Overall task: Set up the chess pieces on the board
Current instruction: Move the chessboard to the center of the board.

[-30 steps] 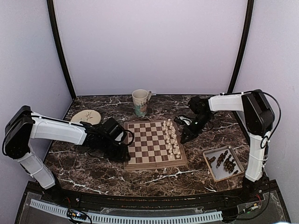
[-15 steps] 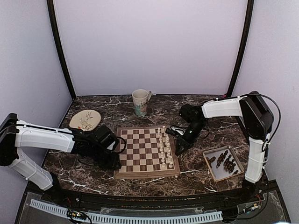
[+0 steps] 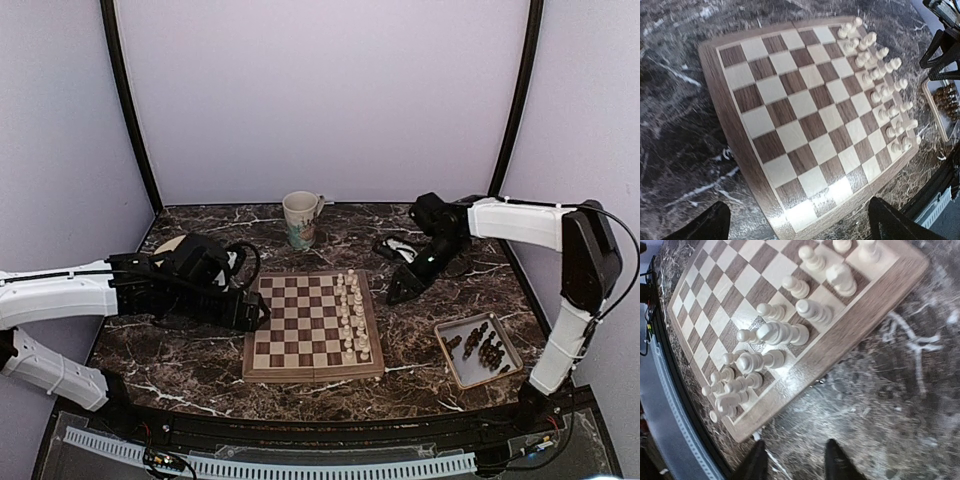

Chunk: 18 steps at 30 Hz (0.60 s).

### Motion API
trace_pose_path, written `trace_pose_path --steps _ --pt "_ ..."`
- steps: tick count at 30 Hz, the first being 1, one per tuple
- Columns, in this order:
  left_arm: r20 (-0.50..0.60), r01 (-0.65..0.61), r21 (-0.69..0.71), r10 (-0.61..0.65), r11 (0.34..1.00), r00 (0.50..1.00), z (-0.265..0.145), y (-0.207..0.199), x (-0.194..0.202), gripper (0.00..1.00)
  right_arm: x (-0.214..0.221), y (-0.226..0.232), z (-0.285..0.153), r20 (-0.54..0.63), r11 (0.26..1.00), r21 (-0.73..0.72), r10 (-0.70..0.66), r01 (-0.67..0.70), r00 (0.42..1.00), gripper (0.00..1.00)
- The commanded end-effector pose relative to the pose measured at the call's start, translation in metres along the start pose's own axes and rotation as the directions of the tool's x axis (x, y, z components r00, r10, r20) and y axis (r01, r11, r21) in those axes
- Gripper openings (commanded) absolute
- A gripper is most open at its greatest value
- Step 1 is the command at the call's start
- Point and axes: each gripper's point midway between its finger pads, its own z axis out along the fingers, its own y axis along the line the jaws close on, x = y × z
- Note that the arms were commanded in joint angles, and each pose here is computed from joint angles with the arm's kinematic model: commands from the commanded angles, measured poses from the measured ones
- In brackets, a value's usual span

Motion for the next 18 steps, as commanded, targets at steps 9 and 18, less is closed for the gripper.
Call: trace_pose_path --steps 9,18 --pt "0.387 -0.202 -0.33 0.327 0.922 0.862 -0.069 0.015 -0.118 0.99 0.019 -0.002 -0.035 -0.108 0.833 0.418 -0.35 0.362 0.93 1.0" --pt "0.541 -0.201 -0.353 0.375 0.914 0.753 -0.075 -0.002 -0.168 0.99 -0.001 0.028 -0.077 0.099 0.838 0.391 -0.45 0.381 0.888 1.0"
